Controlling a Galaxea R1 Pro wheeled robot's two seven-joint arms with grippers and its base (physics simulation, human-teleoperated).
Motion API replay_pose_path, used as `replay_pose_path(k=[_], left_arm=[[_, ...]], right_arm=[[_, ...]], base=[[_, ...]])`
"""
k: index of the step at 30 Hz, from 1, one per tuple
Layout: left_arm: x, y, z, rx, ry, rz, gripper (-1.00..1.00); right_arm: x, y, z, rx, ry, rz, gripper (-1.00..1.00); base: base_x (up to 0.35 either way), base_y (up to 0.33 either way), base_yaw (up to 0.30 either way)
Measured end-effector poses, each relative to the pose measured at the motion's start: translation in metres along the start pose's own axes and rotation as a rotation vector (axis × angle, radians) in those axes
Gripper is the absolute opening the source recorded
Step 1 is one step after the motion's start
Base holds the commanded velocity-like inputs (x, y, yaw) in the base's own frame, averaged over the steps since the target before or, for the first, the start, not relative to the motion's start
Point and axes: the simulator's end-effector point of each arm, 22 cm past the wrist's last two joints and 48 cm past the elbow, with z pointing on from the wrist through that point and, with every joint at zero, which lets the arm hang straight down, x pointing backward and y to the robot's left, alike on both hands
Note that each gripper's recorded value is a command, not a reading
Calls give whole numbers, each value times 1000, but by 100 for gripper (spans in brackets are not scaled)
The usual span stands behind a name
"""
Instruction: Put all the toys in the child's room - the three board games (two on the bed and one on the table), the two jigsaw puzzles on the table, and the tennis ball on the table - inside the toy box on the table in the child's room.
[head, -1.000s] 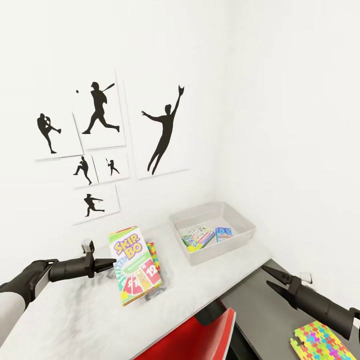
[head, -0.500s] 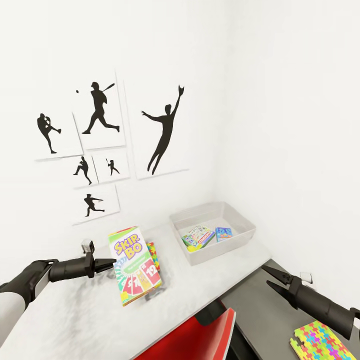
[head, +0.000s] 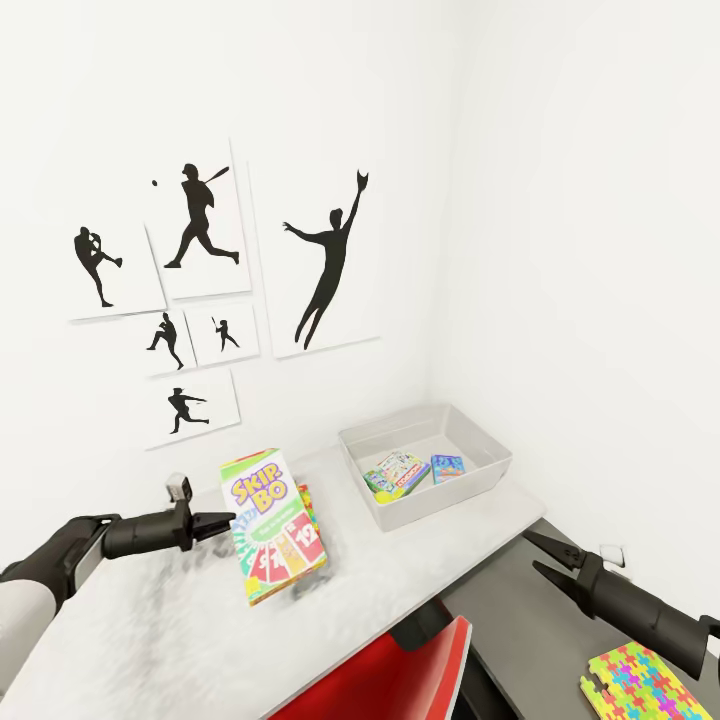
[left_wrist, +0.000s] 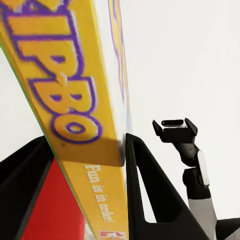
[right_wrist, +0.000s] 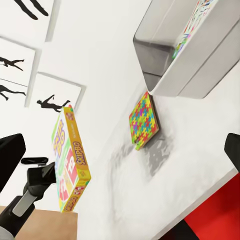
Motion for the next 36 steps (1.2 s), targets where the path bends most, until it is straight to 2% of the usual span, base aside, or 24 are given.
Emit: replay_pose_path(k=[8, 10, 14, 16, 19, 21, 25, 29, 30, 36], left_arm=[[-12, -36, 30, 53, 42, -27, -100], [-20, -52, 41, 75, 51, -7, -100], [-40, -75, 66, 70, 62, 41, -100], [-50, -86, 87, 59, 71, 57, -100], [-58, -92, 108, 34, 81, 65, -100], [-65, -96, 114, 18, 80, 75, -100], [-85, -99, 135, -60, 77, 94, -100], [-98, -105, 150, -88, 46, 88, -100], [-104, -109, 160, -85, 19, 77, -100], [-121, -113, 182, -77, -86, 5, -100]], right_arm=[[0, 0, 0, 1, 2, 1, 100], [0, 0, 0, 2, 2, 1, 100], [0, 0, 0, 1, 2, 1, 100], [0, 0, -1, 2, 2, 1, 100], [0, -1, -1, 2, 2, 1, 100], [0, -1, -1, 2, 2, 1, 100], [0, -1, -1, 3, 2, 1, 100], [-1, -1, -1, 4, 1, 0, 100], [-1, -1, -1, 4, 1, 0, 100], [-2, -1, -2, 4, -3, 0, 100]], base=[[0, 0, 0], [0, 0, 0], [0, 0, 0], [0, 0, 0], [0, 0, 0], [0, 0, 0], [0, 0, 0], [0, 0, 0], [0, 0, 0], [0, 0, 0]])
